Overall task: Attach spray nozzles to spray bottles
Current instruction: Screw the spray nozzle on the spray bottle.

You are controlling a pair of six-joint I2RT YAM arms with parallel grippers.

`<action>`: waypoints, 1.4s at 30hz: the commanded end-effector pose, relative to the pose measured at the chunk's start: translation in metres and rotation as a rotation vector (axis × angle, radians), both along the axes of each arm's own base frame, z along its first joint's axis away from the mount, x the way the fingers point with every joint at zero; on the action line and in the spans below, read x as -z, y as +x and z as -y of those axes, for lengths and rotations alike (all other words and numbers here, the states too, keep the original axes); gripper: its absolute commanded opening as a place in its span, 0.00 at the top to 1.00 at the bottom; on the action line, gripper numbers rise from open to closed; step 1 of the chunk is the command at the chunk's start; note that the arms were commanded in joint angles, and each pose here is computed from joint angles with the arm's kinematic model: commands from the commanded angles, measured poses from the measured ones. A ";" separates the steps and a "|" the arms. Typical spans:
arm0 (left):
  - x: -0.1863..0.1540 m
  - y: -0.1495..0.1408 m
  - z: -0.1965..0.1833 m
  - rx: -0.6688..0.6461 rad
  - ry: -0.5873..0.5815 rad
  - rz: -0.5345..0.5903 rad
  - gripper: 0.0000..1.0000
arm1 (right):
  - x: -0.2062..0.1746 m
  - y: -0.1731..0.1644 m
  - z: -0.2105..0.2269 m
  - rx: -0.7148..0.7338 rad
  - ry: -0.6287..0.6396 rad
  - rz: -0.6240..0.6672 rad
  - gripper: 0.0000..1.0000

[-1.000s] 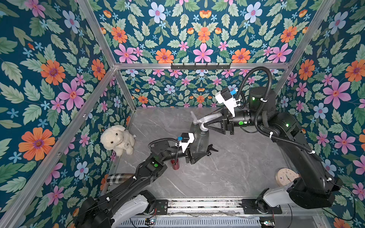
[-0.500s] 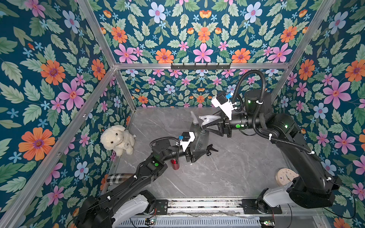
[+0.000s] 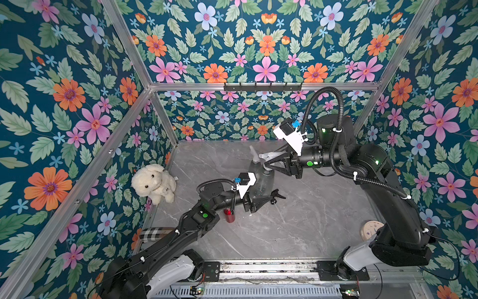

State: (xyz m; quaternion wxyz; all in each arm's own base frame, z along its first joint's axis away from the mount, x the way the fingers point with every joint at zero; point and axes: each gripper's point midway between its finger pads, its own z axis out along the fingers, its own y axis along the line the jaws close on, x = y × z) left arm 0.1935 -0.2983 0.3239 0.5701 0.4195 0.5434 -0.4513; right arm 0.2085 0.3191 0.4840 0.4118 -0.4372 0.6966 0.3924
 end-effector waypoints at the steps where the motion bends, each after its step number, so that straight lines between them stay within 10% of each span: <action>1: -0.006 0.003 -0.001 -0.016 -0.011 0.015 1.00 | 0.008 0.000 -0.001 0.007 -0.042 0.001 0.70; 17: -0.025 0.020 -0.019 -0.180 -0.101 0.056 1.00 | 0.034 0.014 -0.011 0.195 -0.071 -0.034 0.85; 42: -0.038 0.036 -0.026 -0.394 -0.117 0.133 1.00 | 0.061 0.034 -0.045 0.417 -0.083 -0.130 0.73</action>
